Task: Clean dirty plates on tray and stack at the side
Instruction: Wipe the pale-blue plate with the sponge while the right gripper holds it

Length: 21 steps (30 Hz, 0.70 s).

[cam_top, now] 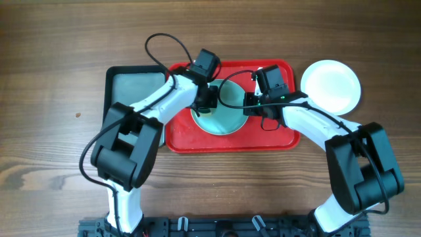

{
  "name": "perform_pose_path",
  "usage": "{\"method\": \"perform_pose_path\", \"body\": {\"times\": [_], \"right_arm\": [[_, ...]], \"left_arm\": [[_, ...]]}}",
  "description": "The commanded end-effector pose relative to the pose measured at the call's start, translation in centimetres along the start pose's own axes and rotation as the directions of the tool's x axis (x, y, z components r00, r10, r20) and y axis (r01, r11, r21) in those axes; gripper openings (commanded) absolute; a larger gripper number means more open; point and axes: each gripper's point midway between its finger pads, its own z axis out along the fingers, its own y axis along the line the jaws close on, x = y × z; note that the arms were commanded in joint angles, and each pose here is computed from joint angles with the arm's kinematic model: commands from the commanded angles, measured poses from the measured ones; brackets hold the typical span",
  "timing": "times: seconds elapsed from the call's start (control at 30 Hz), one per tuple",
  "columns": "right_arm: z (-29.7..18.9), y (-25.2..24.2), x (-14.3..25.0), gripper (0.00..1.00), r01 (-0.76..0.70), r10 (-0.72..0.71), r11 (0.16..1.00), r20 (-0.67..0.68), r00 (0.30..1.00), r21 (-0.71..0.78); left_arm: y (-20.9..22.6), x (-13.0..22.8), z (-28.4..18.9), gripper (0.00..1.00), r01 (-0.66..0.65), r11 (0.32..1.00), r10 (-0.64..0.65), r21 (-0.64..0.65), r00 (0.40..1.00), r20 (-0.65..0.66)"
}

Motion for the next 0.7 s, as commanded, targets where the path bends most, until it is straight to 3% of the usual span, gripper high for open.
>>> {"method": "perform_pose_path", "body": {"times": [0.0, 0.2, 0.3, 0.5, 0.67], "right_arm": [[-0.4, 0.4, -0.1, 0.04, 0.008, -0.008, 1.0, 0.007, 1.0, -0.012], [-0.4, 0.4, -0.1, 0.04, 0.008, -0.007, 1.0, 0.007, 1.0, -0.012], [-0.4, 0.4, -0.1, 0.04, 0.008, -0.007, 1.0, 0.007, 1.0, -0.011], [-0.4, 0.4, -0.1, 0.05, 0.008, -0.008, 1.0, 0.007, 1.0, -0.011], [-0.4, 0.4, -0.1, 0.04, 0.008, -0.008, 1.0, 0.007, 1.0, -0.011]], "left_arm": [[-3.5, 6.3, 4.6, 0.04, -0.1, 0.995, 0.103, 0.027, 0.979, -0.175], [-5.9, 6.1, 3.4, 0.05, -0.097, 0.99, 0.116, 0.106, 0.974, -0.192], [-4.7, 2.6, 0.6, 0.05, -0.051, 0.994, 0.068, 0.101, 0.984, -0.163], [-1.7, -5.4, -8.0, 0.08, 0.052, 0.988, -0.056, 0.144, 0.998, 0.025], [0.7, -6.1, -10.0, 0.08, 0.102, 0.985, -0.11, 0.139, 0.993, 0.05]]}}
